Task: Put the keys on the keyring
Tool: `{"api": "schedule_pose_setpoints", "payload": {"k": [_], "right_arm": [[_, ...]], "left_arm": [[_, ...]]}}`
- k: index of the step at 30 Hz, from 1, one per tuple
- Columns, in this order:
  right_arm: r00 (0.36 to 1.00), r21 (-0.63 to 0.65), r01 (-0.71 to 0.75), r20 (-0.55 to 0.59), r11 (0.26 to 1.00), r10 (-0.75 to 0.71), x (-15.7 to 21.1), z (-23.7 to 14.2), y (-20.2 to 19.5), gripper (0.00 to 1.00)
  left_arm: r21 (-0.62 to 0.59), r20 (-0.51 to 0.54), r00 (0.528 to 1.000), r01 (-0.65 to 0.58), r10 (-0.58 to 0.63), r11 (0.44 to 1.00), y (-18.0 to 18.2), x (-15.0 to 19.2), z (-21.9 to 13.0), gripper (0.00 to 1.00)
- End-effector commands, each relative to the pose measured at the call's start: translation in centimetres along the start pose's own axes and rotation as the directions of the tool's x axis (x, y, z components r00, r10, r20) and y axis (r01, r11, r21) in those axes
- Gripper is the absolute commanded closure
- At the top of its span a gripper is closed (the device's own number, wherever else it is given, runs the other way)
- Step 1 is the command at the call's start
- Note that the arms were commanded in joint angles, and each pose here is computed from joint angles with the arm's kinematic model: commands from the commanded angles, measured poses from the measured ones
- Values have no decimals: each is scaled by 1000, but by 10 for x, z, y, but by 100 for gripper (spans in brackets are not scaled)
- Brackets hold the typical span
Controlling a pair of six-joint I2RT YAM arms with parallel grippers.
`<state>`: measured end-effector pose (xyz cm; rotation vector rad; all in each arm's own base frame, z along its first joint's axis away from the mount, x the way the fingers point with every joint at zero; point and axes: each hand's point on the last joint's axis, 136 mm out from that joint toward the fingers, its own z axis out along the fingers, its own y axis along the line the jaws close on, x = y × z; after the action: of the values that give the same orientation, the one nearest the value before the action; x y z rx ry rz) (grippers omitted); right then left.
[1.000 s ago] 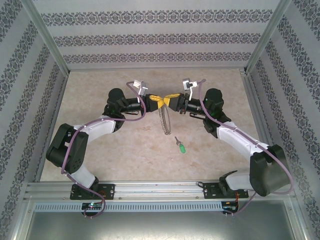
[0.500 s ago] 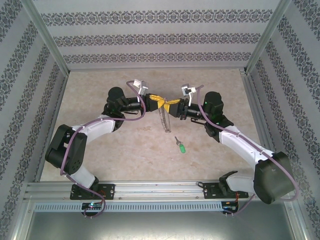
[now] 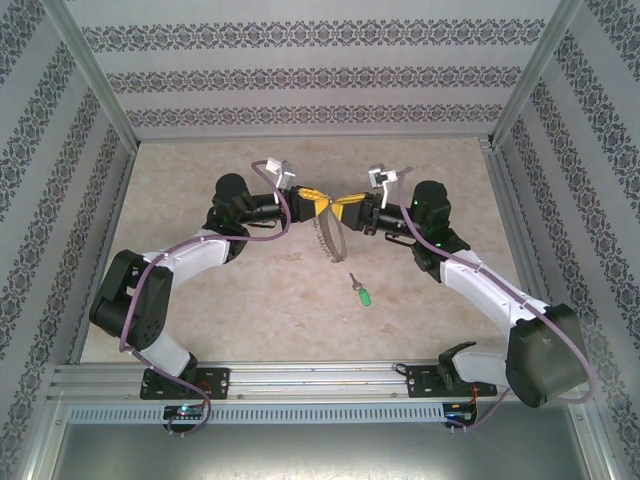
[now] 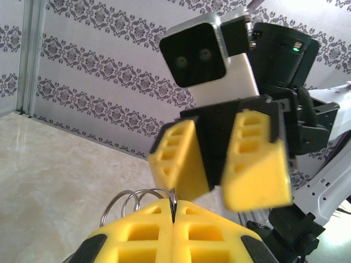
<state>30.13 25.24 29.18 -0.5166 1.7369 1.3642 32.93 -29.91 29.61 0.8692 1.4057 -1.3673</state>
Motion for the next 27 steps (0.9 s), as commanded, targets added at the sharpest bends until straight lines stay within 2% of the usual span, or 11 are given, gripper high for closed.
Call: {"api": "schedule_pose_setpoints", "payload": {"k": [1,18,23,27], "right_arm": [[999,-8,12,40,1000,-12,-8,-8,5,63],[1000,-105,10,10,994,-9,-6,20,22,64],[1000,-108,14,20,994,-12,-12,25,22,76],[999,-104,23,29,994,-20,-16,23,23,80]], "left_arm": [[55,42,992,-120,118,991,-24,-26,0,100],[62,44,993,-114,111,992,-24,-28,1,100],[65,40,994,-108,106,992,-24,-26,1,100],[67,38,994,-108,106,992,-24,-26,1,100]]}}
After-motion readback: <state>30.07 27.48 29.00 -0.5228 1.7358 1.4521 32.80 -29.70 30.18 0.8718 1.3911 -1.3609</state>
